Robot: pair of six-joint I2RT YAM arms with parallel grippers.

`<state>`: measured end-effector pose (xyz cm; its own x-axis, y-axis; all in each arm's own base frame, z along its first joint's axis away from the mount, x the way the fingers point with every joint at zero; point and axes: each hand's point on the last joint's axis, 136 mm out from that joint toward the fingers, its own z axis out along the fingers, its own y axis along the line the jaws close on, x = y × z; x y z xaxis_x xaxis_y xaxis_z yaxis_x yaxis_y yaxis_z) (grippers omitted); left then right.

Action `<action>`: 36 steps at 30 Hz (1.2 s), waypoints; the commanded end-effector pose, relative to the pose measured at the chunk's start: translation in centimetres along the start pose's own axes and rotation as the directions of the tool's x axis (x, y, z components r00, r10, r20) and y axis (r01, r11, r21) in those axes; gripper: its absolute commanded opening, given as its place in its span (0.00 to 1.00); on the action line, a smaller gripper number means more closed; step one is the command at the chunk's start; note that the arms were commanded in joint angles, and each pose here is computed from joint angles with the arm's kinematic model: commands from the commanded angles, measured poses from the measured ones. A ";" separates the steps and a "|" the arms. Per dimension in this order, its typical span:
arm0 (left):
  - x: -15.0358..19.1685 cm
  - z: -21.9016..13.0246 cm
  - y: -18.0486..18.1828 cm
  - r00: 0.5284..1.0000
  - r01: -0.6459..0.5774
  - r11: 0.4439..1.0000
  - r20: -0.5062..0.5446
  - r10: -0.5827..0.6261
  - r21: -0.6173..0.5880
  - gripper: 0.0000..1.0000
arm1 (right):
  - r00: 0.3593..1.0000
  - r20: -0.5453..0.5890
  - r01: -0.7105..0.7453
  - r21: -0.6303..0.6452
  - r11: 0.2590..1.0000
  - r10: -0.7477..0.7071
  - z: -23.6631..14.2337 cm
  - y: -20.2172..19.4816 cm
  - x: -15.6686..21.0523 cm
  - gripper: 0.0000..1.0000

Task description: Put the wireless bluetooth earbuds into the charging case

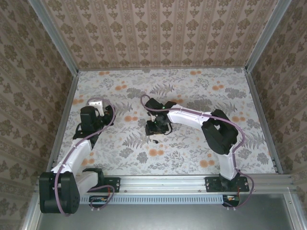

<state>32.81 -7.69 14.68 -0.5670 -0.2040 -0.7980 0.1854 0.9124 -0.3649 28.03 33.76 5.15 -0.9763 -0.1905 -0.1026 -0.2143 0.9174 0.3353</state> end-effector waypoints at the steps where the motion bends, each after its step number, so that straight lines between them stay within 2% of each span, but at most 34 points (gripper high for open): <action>1: -0.8 0.1 -0.5 1.000 -0.012 1.000 0.011 0.012 0.017 0.11 | 0.999 -0.027 -0.033 -0.019 0.999 0.033 0.7 0.5 -0.1 0.42; 15: -0.9 0.2 -0.3 1.000 -0.016 1.000 0.010 0.015 0.009 0.11 | 0.993 -0.114 -0.021 -0.035 0.999 0.017 3.4 1.6 2.0 0.41; 36: -0.5 0.1 -0.2 1.000 -0.016 1.000 0.006 0.016 0.006 0.11 | 0.965 -0.249 0.087 -0.017 0.996 -0.088 1.6 1.8 6.9 0.37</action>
<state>32.84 -7.69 14.34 -0.5761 -0.2032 -0.7917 0.1812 0.9128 -0.3661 22.49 35.31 2.08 -0.9473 -0.3124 0.0709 -0.2716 0.9007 0.3392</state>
